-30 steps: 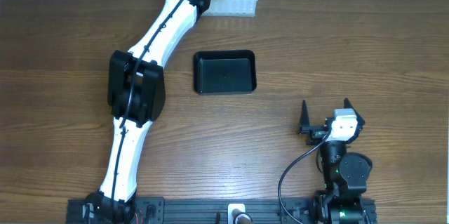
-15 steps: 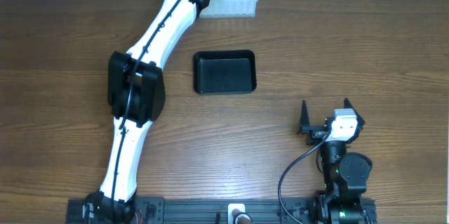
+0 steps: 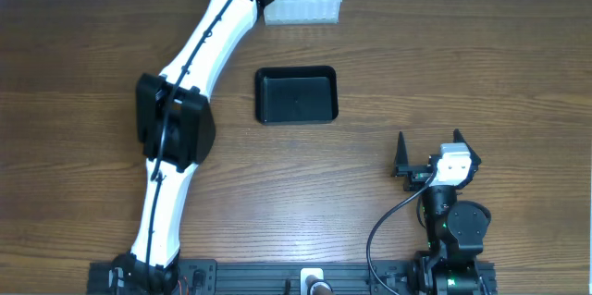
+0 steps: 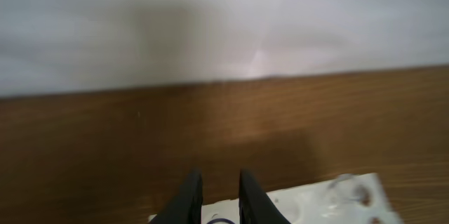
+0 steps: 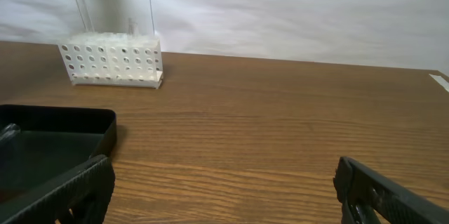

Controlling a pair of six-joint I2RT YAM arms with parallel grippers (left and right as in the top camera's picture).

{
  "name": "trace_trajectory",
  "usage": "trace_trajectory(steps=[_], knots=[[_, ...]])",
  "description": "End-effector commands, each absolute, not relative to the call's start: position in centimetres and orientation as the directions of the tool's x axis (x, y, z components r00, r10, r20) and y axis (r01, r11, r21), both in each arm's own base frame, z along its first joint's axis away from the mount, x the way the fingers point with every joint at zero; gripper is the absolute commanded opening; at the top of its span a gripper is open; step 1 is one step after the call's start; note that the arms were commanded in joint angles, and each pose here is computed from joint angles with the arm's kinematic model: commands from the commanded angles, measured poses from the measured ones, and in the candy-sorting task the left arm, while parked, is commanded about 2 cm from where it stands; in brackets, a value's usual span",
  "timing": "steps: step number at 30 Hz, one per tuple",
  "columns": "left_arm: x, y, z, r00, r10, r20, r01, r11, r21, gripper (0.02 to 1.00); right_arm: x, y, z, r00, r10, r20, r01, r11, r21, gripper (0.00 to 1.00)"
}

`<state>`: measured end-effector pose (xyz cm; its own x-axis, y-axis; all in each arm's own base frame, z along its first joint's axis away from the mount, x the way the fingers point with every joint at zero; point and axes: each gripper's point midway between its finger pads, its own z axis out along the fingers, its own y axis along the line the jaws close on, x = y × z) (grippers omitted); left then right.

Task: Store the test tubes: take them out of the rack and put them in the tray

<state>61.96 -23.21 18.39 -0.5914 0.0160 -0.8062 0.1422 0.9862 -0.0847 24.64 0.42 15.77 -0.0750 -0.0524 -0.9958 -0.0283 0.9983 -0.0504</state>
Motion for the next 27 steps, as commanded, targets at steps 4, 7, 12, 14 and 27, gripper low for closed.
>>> trace_trajectory(steps=[4,7,12,14,27], knots=[[59.3,-22.9,29.6,-0.463,0.001,-0.886,0.185,0.978,-0.096,0.053,24.6,0.1,15.6,-0.076,-0.045,-0.996,-0.012,0.999,-0.044,0.991],[57.5,-22.6,30.6,-0.494,0.014,-0.869,0.188,0.978,-0.092,0.058,24.6,0.1,15.6,-0.076,-0.045,-0.996,-0.012,0.999,-0.044,0.991],[53.4,-22.6,30.3,-0.606,0.034,-0.795,0.197,0.974,-0.108,0.060,24.6,0.1,15.6,-0.076,-0.045,-0.996,-0.012,0.999,-0.044,0.993],[51.2,-22.9,29.5,-0.674,0.036,-0.738,0.205,0.969,-0.140,0.058,24.6,0.1,15.6,-0.076,-0.045,-0.996,-0.012,0.999,-0.044,0.993],[42.0,-21.8,21.3,-0.959,0.007,-0.284,0.068,0.977,-0.204,0.045,24.6,0.1,15.6,-0.076,-0.045,-0.996,-0.012,0.999,-0.044,0.993]])
